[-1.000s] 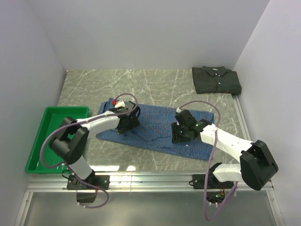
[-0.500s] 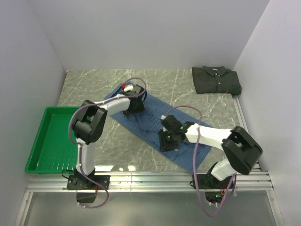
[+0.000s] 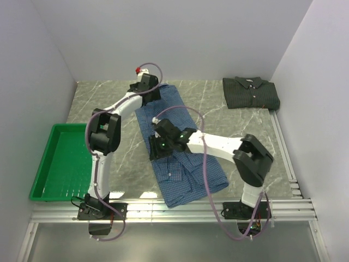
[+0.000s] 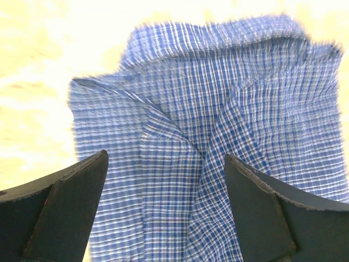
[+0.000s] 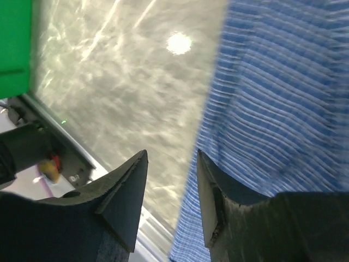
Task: Fold and stack the long sleeve shirts
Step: Fold the shirt
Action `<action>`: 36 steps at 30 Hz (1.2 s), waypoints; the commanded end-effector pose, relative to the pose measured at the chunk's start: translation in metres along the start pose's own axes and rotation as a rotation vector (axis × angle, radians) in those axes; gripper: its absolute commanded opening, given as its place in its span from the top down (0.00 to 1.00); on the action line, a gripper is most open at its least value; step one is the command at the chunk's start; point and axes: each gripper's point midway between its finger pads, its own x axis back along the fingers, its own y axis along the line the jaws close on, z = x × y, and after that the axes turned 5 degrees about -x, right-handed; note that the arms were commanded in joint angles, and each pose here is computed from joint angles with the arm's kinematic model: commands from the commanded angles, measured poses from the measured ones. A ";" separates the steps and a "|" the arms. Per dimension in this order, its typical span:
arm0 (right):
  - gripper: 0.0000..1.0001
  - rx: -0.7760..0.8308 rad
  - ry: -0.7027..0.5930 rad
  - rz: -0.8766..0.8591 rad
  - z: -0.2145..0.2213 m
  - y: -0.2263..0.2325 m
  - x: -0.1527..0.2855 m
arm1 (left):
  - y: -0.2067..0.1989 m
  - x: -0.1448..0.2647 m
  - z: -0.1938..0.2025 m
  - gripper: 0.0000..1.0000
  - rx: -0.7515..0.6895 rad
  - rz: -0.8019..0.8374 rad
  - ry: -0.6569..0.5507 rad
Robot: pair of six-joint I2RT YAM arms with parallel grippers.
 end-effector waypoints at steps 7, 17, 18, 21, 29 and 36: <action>0.47 -0.069 -0.179 0.327 0.003 -0.133 0.110 | 0.025 0.136 -0.035 0.09 0.222 0.011 -0.061; 0.49 -0.220 -0.085 0.358 0.051 -0.189 0.102 | -0.029 0.154 0.089 0.12 0.131 0.087 0.170; 0.49 -0.232 -0.073 0.351 0.057 -0.191 0.098 | -0.028 0.149 0.094 0.11 0.125 0.078 0.179; 0.49 -0.281 -0.040 0.299 0.070 -0.187 0.085 | -0.032 0.131 0.101 0.11 0.085 0.053 0.192; 0.50 -0.361 0.017 0.164 0.082 -0.160 0.055 | -0.035 0.061 0.103 0.11 -0.019 -0.014 0.218; 0.50 -0.300 0.044 0.061 0.064 -0.100 0.016 | -0.039 0.018 0.063 0.09 -0.049 0.024 0.150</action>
